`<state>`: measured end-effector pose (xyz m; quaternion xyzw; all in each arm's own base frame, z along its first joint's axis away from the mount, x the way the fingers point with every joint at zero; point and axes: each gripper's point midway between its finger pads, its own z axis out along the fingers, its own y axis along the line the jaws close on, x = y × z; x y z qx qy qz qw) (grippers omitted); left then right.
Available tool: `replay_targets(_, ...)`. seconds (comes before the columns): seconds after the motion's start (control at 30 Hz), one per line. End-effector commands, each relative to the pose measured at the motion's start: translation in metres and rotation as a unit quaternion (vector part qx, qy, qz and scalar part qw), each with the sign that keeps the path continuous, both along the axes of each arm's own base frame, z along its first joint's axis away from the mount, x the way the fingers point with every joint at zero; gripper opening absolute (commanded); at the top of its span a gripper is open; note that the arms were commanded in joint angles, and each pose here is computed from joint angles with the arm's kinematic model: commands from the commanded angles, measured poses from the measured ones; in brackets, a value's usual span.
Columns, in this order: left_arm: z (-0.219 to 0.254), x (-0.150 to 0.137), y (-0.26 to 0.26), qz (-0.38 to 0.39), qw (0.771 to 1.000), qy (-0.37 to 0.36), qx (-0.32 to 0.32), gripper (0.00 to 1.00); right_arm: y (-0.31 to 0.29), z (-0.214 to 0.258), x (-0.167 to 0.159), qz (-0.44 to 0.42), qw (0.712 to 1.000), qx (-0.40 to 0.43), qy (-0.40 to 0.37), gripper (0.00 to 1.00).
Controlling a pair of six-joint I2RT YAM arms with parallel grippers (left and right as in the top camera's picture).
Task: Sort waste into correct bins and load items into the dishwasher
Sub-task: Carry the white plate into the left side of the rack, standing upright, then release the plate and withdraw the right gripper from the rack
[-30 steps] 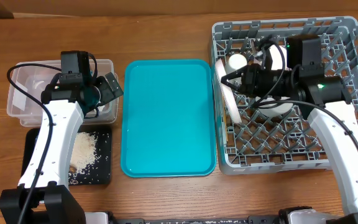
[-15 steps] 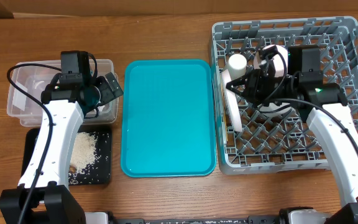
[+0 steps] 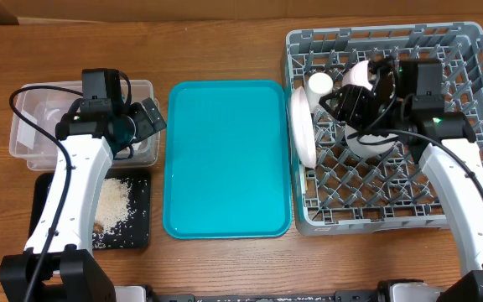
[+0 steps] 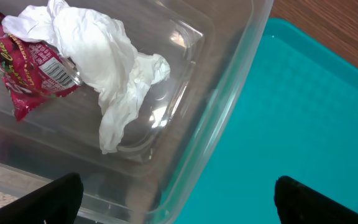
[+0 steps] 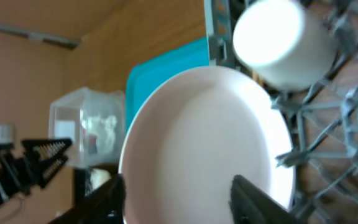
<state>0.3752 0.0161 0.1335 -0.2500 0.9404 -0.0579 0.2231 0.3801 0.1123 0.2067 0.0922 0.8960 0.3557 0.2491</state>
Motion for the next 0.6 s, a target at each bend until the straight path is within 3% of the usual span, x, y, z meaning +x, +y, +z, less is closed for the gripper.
replay_targets(0.0,0.001,0.003,0.000,0.004,1.000,-0.003,0.003,1.00,-0.024,0.008,0.014,-0.025,0.999,-0.027,-0.031,0.79)
replay_targets(0.07,0.001,0.003,0.000,0.004,1.000,-0.003,0.003,1.00,-0.035,0.013,0.020,-0.039,0.998,-0.027,-0.042,0.99)
replay_targets(0.57,0.001,0.003,0.000,0.004,1.000,-0.003,0.003,1.00,-0.060,0.010,0.027,-0.079,0.995,-0.051,-0.044,1.00)
